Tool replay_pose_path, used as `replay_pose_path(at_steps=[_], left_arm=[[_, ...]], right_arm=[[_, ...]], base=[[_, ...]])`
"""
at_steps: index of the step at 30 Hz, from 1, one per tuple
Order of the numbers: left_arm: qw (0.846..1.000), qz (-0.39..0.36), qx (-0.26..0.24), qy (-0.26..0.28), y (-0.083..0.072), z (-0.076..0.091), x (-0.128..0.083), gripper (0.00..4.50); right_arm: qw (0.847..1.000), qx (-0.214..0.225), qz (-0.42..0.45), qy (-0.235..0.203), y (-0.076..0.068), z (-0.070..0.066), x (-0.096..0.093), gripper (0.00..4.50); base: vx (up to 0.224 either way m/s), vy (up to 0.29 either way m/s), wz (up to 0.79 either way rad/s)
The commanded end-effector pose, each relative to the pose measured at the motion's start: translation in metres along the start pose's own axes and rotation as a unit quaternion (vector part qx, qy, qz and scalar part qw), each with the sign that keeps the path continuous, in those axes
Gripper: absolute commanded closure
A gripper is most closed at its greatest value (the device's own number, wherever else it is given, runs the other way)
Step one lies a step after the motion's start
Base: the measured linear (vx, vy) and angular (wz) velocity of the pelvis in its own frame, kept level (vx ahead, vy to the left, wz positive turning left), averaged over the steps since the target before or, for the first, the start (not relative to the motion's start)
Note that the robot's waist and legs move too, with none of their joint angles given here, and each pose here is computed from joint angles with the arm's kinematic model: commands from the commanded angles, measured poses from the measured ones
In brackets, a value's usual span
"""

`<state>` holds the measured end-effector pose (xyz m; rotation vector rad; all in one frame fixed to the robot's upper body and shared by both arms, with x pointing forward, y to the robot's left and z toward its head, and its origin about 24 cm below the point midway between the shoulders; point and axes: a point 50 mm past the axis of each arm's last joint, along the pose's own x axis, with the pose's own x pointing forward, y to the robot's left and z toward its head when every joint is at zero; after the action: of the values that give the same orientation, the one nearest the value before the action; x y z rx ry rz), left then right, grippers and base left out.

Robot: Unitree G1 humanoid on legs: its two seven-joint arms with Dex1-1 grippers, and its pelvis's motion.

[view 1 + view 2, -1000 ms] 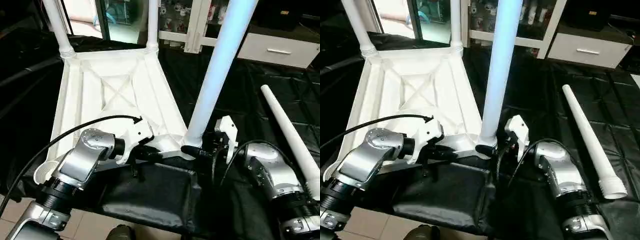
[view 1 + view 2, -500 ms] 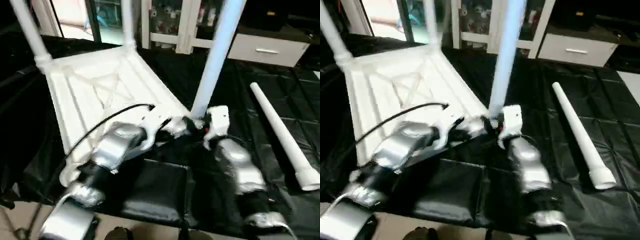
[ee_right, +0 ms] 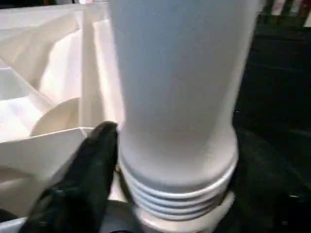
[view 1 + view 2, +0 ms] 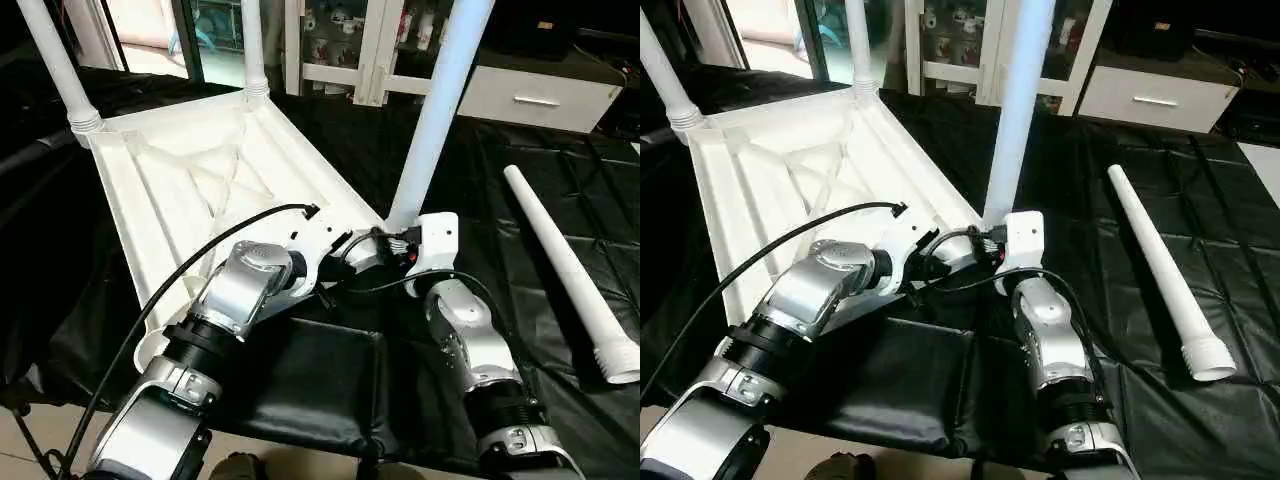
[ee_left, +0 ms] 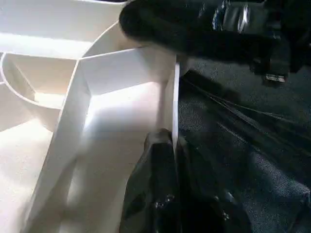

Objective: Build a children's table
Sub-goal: Rotate leg to tighten

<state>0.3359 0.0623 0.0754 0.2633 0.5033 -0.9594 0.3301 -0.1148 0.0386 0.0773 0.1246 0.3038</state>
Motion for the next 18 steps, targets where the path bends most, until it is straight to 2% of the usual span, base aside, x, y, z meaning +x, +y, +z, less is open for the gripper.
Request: replay_pose_path(at_steps=[1, 4, 8, 13, 16, 17, 18], left_arm=[[0.997, -0.023, 0.036, -0.066, -0.011, 0.034, 0.002, 4.5], [0.997, -0.022, 0.042, -0.062, -0.009, 0.032, 0.0, 4.5], [0.997, -0.022, 0.05, -0.062, -0.006, 0.03, -0.001, 4.5], [0.994, -0.007, 0.073, -0.08, 0.003, 0.037, 0.005, 4.5], [0.991, 0.021, 0.076, -0.109, 0.008, 0.045, 0.011, 4.5], [0.989, 0.042, 0.082, -0.118, 0.011, 0.049, 0.015, 4.5], [0.988, 0.045, 0.083, -0.119, 0.011, 0.049, 0.015, 4.5]], right_arm=[[0.995, 0.028, 0.094, 0.02, 0.037, -0.012, 0.001, 0.69], [0.995, 0.022, 0.093, 0.0, 0.032, -0.005, -0.001, 0.55], [0.996, 0.008, 0.087, -0.007, 0.026, -0.002, -0.007, 0.05], [0.999, -0.031, 0.032, 0.007, 0.007, -0.005, -0.024, 0.02], [0.999, -0.041, 0.0, 0.01, -0.009, -0.006, -0.033, 0.02], [0.999, -0.046, -0.024, 0.013, -0.018, -0.006, -0.037, 0.02], [0.998, -0.046, -0.027, 0.013, -0.019, -0.006, -0.037, 0.02]], base=[[0.0, 0.0, 0.0], [0.0, 0.0, 0.0], [0.0, 0.0, 0.0], [0.0, 0.0, 0.0], [0.0, 0.0, 0.0], [0.0, 0.0, 0.0], [0.0, 0.0, 0.0]])
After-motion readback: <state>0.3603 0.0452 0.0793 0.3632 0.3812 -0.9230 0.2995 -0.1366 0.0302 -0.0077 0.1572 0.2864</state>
